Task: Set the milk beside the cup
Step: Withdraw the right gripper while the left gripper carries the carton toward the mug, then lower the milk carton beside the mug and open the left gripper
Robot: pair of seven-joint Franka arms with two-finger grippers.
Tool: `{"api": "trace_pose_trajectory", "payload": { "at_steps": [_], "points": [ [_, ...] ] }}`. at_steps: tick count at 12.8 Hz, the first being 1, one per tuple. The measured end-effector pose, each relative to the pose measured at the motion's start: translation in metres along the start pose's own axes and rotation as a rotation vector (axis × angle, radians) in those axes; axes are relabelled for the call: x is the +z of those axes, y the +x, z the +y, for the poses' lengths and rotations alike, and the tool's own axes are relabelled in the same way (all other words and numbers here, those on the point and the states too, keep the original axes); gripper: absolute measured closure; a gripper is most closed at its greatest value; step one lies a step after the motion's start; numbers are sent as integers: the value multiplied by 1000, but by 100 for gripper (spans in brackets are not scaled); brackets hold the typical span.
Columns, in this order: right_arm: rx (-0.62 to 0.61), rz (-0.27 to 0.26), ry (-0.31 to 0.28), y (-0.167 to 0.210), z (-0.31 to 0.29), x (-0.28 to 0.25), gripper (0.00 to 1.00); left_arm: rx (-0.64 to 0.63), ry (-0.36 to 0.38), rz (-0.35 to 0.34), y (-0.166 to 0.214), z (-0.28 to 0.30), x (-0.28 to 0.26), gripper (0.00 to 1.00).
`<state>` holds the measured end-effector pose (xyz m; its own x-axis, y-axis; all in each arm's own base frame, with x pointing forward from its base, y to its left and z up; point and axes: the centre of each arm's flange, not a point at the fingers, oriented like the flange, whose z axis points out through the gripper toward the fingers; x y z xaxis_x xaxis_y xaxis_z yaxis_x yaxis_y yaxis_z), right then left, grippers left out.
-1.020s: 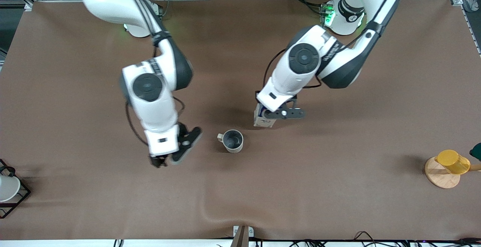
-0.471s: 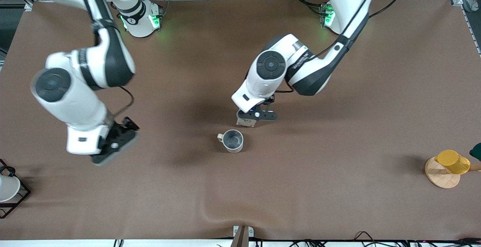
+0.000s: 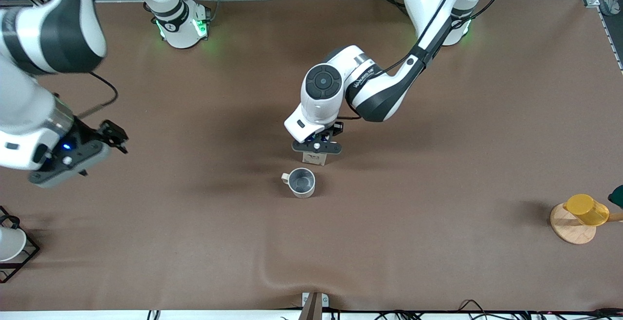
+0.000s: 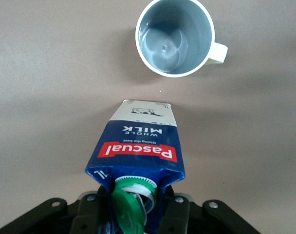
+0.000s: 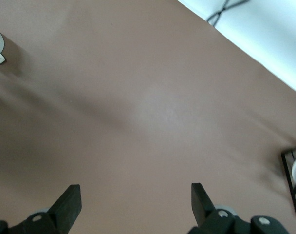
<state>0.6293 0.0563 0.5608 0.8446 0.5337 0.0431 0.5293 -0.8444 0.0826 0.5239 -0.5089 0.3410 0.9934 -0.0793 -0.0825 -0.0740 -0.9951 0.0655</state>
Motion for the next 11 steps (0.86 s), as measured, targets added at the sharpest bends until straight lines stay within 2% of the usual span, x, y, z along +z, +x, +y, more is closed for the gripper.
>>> {"api": "trace_pose_trajectory", "payload": {
  "at_steps": [4,8,11],
  "points": [
    [179,-37,27,-49,16,-41,0,-42,-9,7,0,5,1,59],
    [308,-27,85,-98,57,-61,0,-73,-21,18,-2,10,2,59],
    [372,-35,95,-110,61,-68,0,-95,-33,28,-4,15,2,59]
  ]
}}
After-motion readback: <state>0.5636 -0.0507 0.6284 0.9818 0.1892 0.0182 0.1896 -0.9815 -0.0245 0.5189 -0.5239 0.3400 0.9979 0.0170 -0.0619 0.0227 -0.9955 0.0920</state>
